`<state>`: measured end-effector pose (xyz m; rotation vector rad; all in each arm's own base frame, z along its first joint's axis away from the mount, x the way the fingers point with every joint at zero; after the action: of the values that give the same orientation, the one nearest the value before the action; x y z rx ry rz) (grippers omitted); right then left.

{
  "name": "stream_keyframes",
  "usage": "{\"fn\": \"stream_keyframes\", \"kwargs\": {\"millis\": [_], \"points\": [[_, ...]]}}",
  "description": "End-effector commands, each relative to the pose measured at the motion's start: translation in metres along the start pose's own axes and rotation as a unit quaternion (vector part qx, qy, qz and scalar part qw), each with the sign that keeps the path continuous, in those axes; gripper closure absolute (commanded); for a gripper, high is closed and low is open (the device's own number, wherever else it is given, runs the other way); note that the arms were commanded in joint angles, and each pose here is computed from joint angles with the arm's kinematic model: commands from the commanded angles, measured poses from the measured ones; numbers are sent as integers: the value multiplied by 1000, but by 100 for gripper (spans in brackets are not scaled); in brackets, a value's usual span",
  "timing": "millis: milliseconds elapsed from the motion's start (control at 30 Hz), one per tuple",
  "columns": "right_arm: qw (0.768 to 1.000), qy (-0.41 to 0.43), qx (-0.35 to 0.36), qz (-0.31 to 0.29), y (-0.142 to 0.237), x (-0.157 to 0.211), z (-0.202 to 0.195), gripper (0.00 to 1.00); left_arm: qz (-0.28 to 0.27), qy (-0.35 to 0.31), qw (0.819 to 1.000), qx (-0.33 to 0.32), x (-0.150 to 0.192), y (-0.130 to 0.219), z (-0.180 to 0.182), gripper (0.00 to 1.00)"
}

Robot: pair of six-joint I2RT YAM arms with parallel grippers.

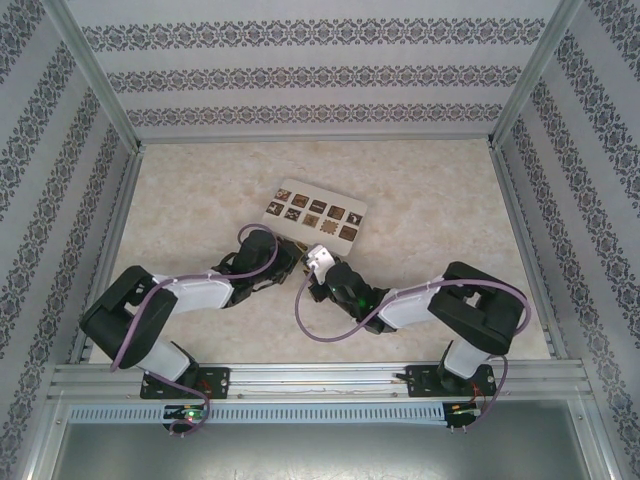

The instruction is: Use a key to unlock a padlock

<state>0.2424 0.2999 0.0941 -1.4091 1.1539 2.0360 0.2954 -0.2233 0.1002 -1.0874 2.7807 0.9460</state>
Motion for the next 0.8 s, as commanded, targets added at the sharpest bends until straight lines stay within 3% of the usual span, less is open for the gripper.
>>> {"fn": "stream_keyframes", "kwargs": {"millis": [0, 167, 300, 767], "points": [[998, -52, -18, -42, -4, -12, 3, 100, 50, -33, 994, 95, 25, -1, -41, 100], [997, -63, -14, -36, -6, -4, -1, 100, 57, -39, 994, 87, 27, -9, -35, 100], [997, -70, -13, -35, -7, 0, -3, 100, 61, -51, 993, 87, 28, -11, -36, 86], [993, -105, -18, -43, 0, -4, -9, 100, 20, -101, 994, 36, 10, 19, -36, 60]]}}
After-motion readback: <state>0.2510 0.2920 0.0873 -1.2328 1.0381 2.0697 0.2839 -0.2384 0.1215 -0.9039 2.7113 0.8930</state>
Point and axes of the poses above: each hand's point on the last joint's axis, 136 mm out from that joint toward the fingers, its own y axis back along the fingers, its own z axis along the line the jaws close on, x = y × z, the point moved 4 cm from there along y, back along the fingers, and after that the axes turned 12 degrees about -y, right-handed, at the moved point
